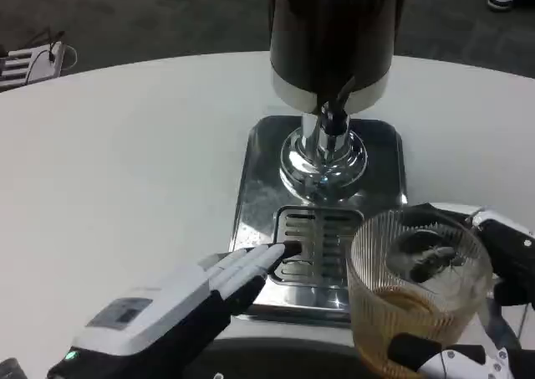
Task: Grasp the cup under the faucet to collect the drink, then remove the cup.
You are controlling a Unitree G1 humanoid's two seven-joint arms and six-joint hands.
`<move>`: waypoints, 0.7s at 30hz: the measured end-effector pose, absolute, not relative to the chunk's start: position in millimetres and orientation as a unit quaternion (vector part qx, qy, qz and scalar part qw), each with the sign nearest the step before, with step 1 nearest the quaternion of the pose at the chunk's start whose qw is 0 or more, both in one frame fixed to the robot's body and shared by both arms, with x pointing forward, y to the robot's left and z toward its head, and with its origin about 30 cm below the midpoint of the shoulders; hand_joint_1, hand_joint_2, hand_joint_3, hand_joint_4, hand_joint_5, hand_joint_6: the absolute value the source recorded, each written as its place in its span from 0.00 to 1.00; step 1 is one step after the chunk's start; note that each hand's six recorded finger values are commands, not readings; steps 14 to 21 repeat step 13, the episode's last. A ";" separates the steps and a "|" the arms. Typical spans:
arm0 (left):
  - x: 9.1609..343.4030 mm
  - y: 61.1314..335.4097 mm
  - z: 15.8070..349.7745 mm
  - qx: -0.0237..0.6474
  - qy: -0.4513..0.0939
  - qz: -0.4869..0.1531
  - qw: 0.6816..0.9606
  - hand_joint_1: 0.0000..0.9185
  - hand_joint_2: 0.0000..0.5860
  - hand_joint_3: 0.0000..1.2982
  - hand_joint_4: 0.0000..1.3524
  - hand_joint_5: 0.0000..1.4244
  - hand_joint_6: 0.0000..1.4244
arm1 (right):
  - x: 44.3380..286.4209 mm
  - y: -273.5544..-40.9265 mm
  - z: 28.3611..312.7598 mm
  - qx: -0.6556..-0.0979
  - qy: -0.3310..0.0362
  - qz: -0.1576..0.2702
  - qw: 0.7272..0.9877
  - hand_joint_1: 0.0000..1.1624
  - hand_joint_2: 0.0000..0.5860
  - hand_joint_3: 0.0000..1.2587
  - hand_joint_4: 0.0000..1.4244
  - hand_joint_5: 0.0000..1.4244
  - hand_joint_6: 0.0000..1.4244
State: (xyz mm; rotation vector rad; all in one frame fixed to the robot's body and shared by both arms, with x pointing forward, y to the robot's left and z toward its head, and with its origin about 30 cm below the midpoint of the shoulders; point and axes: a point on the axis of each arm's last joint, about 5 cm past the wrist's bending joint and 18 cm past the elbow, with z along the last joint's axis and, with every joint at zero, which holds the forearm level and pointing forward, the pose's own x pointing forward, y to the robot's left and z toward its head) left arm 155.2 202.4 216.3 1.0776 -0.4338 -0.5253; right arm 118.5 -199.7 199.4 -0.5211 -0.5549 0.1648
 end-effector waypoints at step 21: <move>152.5 203.7 218.8 0.508 -0.206 -0.239 0.802 0.00 0.18 0.01 0.00 0.00 0.00 | 114.4 -201.2 202.6 -0.265 -0.274 0.084 0.921 0.79 0.53 0.93 1.00 1.00 1.00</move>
